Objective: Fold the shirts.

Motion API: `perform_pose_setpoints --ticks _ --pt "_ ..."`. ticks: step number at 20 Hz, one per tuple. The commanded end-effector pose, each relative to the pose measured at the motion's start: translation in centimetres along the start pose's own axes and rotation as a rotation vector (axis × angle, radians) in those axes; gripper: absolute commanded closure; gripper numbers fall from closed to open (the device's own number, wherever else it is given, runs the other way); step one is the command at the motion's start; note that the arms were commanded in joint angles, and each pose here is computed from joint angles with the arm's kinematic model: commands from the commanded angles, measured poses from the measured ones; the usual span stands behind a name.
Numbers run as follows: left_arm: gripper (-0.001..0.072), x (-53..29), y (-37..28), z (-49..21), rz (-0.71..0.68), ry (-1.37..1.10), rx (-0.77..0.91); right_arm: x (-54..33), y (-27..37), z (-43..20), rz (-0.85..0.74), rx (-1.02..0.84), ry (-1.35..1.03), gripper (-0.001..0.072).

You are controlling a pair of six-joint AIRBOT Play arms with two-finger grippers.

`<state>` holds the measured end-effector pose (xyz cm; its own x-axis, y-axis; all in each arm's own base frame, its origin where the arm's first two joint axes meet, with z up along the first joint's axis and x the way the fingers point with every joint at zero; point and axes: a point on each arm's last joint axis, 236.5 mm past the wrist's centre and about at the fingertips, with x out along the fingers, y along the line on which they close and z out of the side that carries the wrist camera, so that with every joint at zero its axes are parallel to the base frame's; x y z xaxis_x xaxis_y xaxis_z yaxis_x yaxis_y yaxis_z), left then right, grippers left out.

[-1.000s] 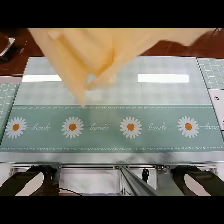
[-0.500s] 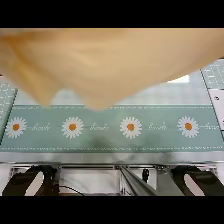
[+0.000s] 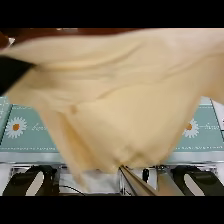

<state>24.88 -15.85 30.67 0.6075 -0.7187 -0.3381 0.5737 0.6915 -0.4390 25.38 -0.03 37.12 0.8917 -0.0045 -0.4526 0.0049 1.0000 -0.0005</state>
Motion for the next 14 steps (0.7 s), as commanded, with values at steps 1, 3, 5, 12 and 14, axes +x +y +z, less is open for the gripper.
perform_pose_setpoints --ticks 1,3,5,12,14 --pt "0.0679 6.3 7.7 -6.4 0.027 0.103 -0.287 9.3 0.1 -5.7 -0.006 0.003 0.228 0.0695" --pt "0.0679 10.1 11.6 -8.6 0.079 0.114 -0.366 14.9 0.8 -7.6 0.019 0.003 0.324 0.0695" --pt "0.0679 13.9 14.4 -10.6 0.115 0.151 -0.413 20.4 2.3 -9.0 0.074 0.031 0.380 0.0695" --pt "0.0679 22.7 22.7 -15.9 0.234 0.265 -0.540 34.1 4.3 -16.8 0.154 0.199 0.555 0.0695" --pt "0.0649 23.9 23.8 -15.8 0.238 0.273 -0.547 36.0 3.8 -18.5 0.165 0.285 0.590 0.0694"
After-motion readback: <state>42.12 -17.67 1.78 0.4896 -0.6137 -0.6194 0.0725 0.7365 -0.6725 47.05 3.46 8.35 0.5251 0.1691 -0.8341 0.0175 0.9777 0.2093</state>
